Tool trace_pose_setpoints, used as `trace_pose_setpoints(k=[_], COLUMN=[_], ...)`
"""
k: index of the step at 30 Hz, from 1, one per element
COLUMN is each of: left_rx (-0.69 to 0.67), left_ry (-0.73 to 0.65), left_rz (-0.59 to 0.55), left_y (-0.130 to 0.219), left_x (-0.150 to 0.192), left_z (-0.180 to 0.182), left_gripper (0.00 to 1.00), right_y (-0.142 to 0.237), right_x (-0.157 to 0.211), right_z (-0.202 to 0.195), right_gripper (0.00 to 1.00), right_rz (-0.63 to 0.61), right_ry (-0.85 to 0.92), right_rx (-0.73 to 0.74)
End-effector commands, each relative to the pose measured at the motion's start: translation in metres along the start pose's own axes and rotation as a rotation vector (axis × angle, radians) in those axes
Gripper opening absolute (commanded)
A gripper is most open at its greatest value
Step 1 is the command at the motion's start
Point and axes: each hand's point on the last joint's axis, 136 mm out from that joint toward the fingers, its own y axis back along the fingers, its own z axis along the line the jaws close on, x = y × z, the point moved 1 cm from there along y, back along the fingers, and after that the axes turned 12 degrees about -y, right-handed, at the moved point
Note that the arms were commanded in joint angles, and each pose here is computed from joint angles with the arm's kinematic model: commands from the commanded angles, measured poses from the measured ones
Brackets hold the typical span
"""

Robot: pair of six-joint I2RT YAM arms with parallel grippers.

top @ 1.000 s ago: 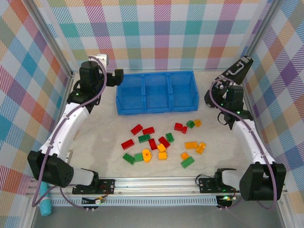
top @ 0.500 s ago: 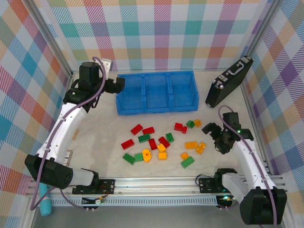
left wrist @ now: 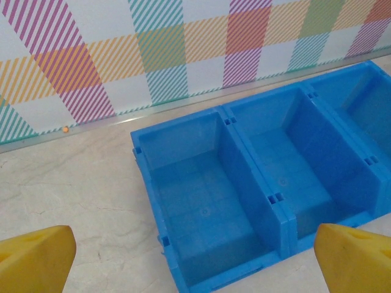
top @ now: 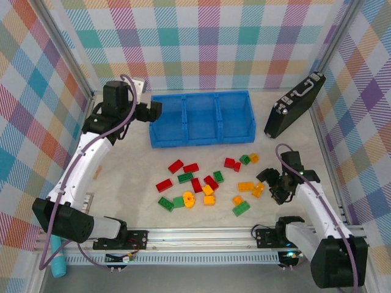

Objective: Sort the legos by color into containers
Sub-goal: Pick up the lego from the bottom-right of the table.

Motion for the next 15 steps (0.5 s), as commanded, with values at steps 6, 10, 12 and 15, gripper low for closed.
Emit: trace_pose_setpoints(k=[6,10,12,15], left_rx=[0.007,0.008,0.007,0.005], left_ry=[-0.014,-0.016,-0.015,-0.018], left_rz=[-0.006,-0.003,0.0,-0.001], left_y=[0.003,0.003,0.003,0.003], left_x=[0.001,0.002,0.003,0.003], left_z=[-0.003,-0.003,-0.003,-0.003], left_gripper=[1.0,1.0,1.0,1.0], right_y=[-0.013,-0.02,-0.023,-0.026], right_x=[0.0,-0.001,-0.001,-0.004], right_z=[0.002,0.004,0.003,-0.001], right_gripper=[0.78,0.77,0.76,0.76], right_rz=[-0.005,-0.007,-0.008,-0.022], right_ry=[0.051,0.068,0.068,0.057], right_rx=[0.053,0.082,0.099,0.123])
